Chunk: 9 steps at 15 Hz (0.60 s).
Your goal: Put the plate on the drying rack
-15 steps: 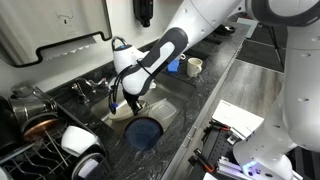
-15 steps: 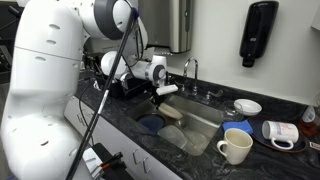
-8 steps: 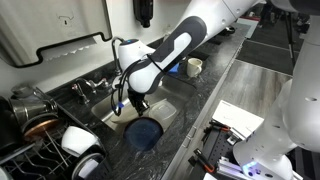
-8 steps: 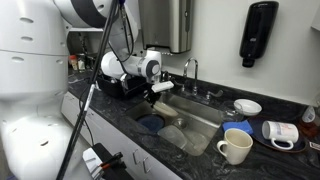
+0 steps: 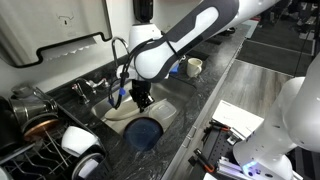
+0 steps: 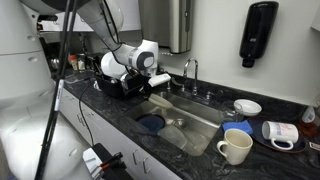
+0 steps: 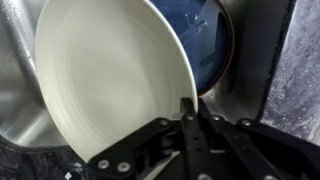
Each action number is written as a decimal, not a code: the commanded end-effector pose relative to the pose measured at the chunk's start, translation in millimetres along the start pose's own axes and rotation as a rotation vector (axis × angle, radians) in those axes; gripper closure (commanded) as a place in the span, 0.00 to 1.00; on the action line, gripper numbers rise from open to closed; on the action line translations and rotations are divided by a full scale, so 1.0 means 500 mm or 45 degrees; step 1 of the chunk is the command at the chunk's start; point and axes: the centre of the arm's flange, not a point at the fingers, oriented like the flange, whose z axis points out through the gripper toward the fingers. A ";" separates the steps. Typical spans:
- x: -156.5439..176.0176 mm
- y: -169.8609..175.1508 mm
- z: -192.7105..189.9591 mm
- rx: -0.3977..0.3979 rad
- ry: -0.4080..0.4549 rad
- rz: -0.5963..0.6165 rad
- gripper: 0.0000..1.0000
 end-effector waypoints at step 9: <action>0.017 -0.079 -0.125 -0.027 -0.014 -0.086 0.94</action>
